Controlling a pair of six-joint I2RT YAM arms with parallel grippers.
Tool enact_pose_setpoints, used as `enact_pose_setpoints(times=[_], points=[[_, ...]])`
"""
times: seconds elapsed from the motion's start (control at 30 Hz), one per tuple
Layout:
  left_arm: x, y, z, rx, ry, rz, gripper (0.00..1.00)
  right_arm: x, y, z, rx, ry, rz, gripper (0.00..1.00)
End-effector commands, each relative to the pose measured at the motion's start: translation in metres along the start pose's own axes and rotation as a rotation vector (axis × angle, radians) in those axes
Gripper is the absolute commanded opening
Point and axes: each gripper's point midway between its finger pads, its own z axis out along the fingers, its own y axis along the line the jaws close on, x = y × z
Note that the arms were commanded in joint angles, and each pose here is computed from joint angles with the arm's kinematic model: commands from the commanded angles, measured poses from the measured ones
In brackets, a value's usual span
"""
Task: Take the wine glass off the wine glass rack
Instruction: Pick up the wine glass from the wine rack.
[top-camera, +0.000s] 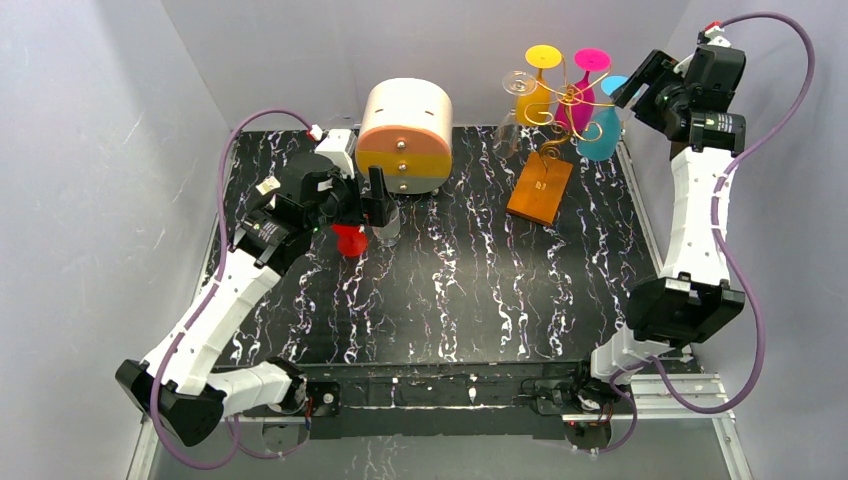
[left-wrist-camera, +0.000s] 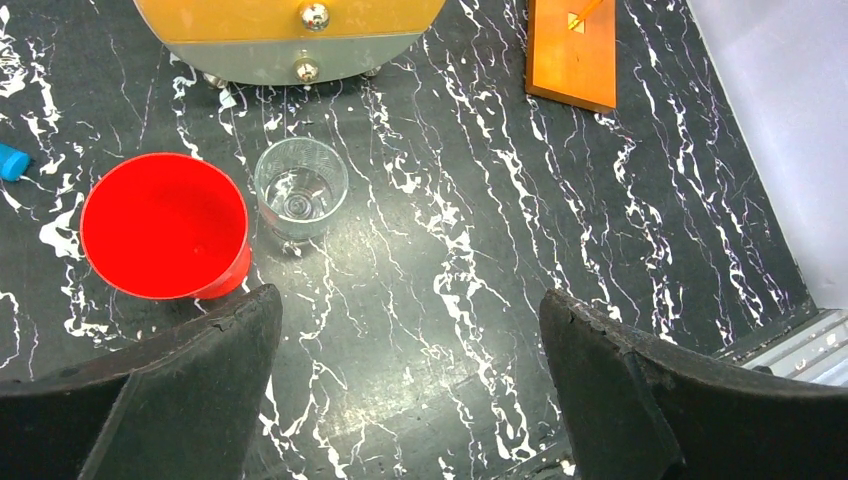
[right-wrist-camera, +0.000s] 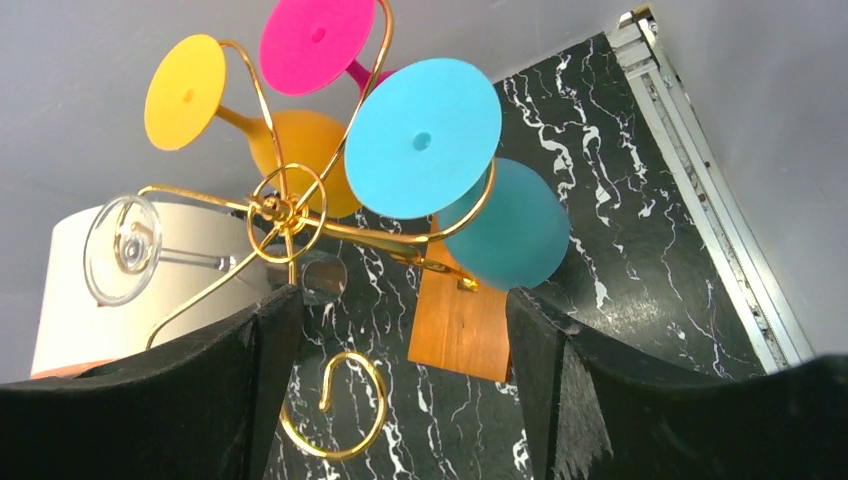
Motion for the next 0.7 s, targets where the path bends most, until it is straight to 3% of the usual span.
enact_pose_setpoints(times=[0.0,0.23,0.47,0.67], points=[[-0.004,-0.003,-0.01,0.019,-0.016,-0.017,0.98,-0.034,0.001,0.004,0.006,-0.124,0.027,0.82],[-0.008,-0.004,-0.014,0.022,-0.034,-0.023,0.98,-0.05,-0.015,0.029,0.086,-0.175,0.039,0.77],[-0.009,-0.004,-0.016,0.025,-0.039,-0.029,0.98,-0.053,-0.013,0.053,0.049,-0.178,0.021,0.68],[-0.004,-0.003,-0.013,0.02,-0.024,-0.036,0.98,-0.06,-0.015,0.07,0.046,-0.193,-0.011,0.67]])
